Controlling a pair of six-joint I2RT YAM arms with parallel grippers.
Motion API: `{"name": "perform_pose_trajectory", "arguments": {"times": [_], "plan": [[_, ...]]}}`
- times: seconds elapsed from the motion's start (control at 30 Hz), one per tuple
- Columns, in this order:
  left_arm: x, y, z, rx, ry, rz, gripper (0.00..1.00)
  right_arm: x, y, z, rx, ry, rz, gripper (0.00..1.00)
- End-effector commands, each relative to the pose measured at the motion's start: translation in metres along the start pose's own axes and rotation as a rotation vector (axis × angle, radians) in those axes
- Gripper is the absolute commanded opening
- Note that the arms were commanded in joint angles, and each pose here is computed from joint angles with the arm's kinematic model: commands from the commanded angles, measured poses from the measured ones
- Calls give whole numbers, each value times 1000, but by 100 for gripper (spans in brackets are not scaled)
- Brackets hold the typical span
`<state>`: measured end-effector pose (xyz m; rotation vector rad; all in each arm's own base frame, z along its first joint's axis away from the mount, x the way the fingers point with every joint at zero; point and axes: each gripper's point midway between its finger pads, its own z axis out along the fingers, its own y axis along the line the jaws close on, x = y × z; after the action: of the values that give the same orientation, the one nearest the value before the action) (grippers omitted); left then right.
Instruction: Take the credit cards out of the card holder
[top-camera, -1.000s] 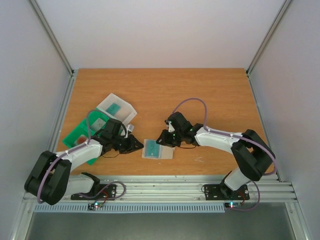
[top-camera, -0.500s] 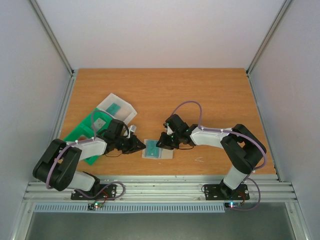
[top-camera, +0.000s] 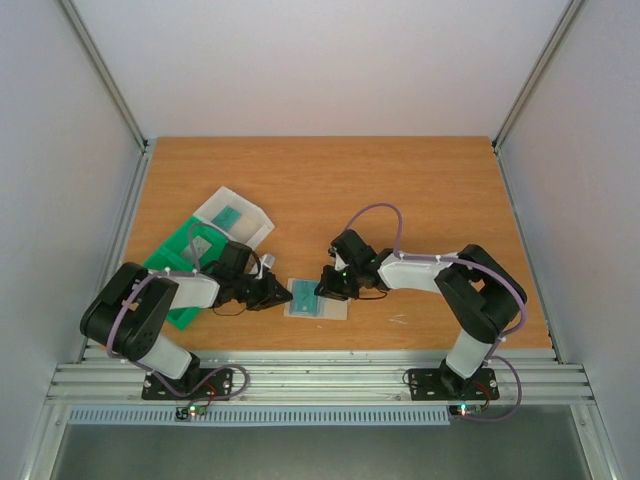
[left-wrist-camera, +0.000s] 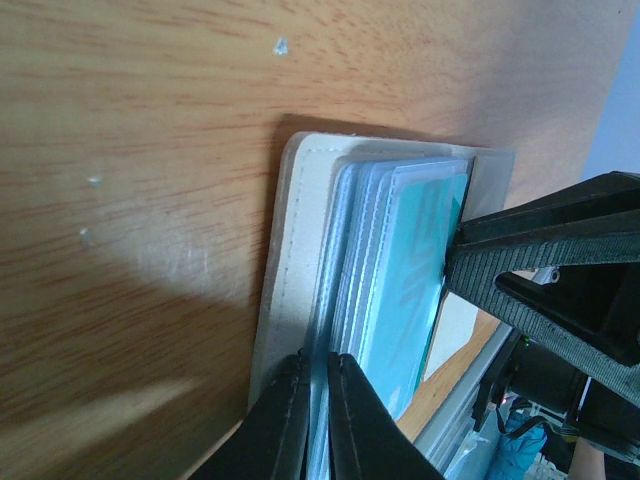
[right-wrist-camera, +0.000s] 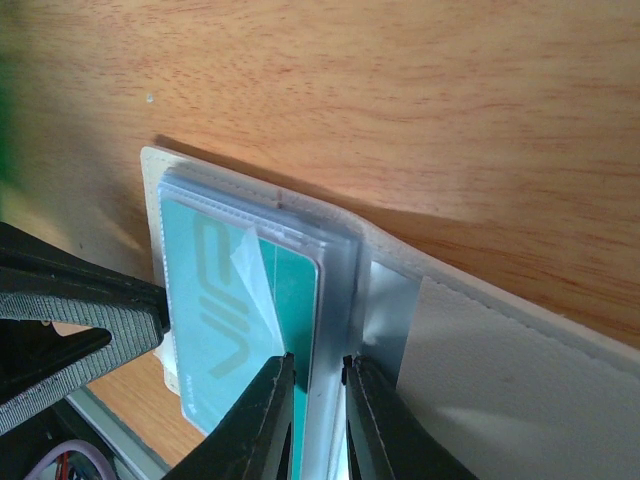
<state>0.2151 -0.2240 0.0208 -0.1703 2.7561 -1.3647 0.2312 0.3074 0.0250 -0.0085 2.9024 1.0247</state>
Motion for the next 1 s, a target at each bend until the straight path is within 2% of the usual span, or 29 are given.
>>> {"name": "perform_pose_trajectory", "arguments": {"times": [0.0, 0.3, 0.57, 0.97], "plan": [[-3, 0, 4, 17, -9, 27, 8, -6, 3, 3, -19, -6, -3, 15], [1, 7, 5, 0, -6, 17, 7, -9, -4, -1, -33, -27, 15, 6], [0, 7, 5, -4, -9, 16, 7, -11, -5, -10, -43, -51, 37, 5], [0, 9, 5, -5, -11, 6, 7, -8, -4, 1, -83, -15, 42, 15]]}}
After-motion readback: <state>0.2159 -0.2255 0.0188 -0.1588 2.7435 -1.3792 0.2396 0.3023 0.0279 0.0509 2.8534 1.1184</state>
